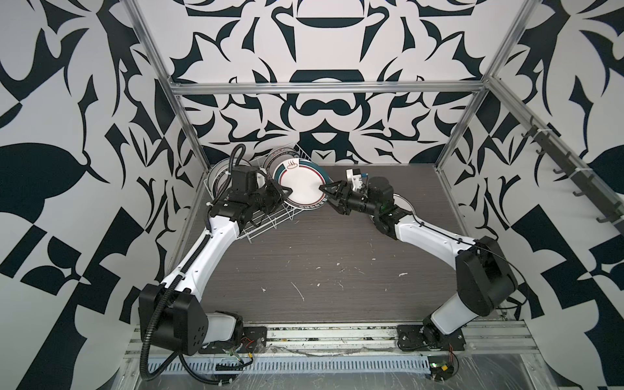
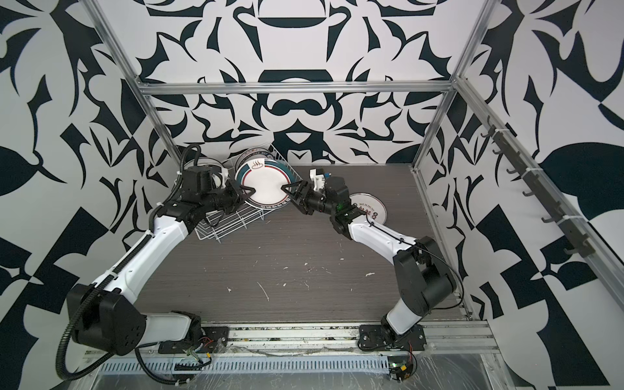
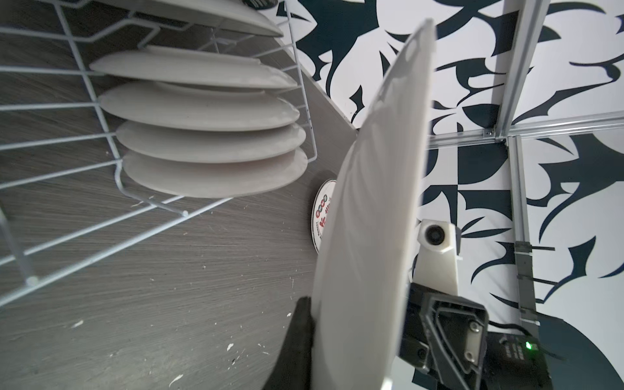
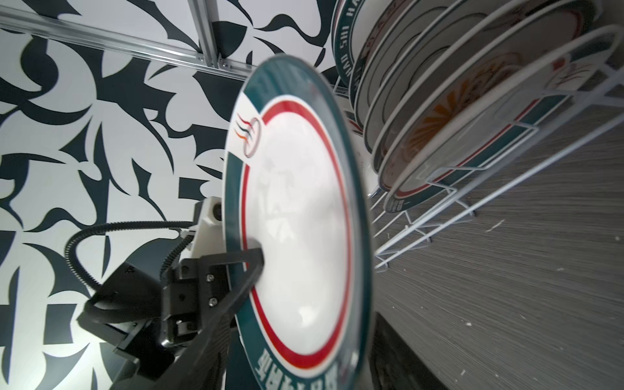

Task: Unload the plates from the dish rack
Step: Place a plate on the plate.

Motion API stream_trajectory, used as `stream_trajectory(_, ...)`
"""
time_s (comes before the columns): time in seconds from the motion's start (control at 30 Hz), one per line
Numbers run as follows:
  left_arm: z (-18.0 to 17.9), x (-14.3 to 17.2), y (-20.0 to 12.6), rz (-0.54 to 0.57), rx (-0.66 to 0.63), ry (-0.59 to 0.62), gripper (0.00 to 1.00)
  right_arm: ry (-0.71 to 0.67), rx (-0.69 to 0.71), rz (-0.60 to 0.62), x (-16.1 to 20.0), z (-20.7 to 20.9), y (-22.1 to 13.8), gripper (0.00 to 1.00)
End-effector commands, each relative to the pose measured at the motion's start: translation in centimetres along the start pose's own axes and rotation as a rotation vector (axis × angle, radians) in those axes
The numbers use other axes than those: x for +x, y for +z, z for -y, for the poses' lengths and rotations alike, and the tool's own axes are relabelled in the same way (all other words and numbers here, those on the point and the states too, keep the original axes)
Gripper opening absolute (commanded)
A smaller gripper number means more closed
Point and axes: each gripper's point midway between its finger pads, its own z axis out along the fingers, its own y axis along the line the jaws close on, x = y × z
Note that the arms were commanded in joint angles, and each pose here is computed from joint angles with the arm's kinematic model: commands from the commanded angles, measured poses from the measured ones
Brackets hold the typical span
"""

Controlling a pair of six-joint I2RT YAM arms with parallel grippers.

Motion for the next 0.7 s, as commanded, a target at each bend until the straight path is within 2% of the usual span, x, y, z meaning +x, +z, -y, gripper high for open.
stream_trajectory(0.0,3.5,-1.1,-0.9,0.045,0.123,0.048,0.00,-0.047,-0.096,0.011,-0.2,-3.3,-0.6,0.64)
stream_trajectory(0.2,3.7,0.2,0.1,-0.018,0.136,0.053,0.00,-0.038,-0.117,0.008,-0.3,-3.1,-0.1,0.42)
stream_trajectory(0.5,4.0,2.2,1.1,-0.099,0.146,0.077,0.03,-0.031,-0.142,0.003,-0.7,-2.7,0.7,0.22)
stream_trajectory(0.67,2.9,3.3,1.9,-0.159,0.113,0.081,0.05,-0.033,-0.172,0.012,-0.8,-3.0,0.8,0.05)
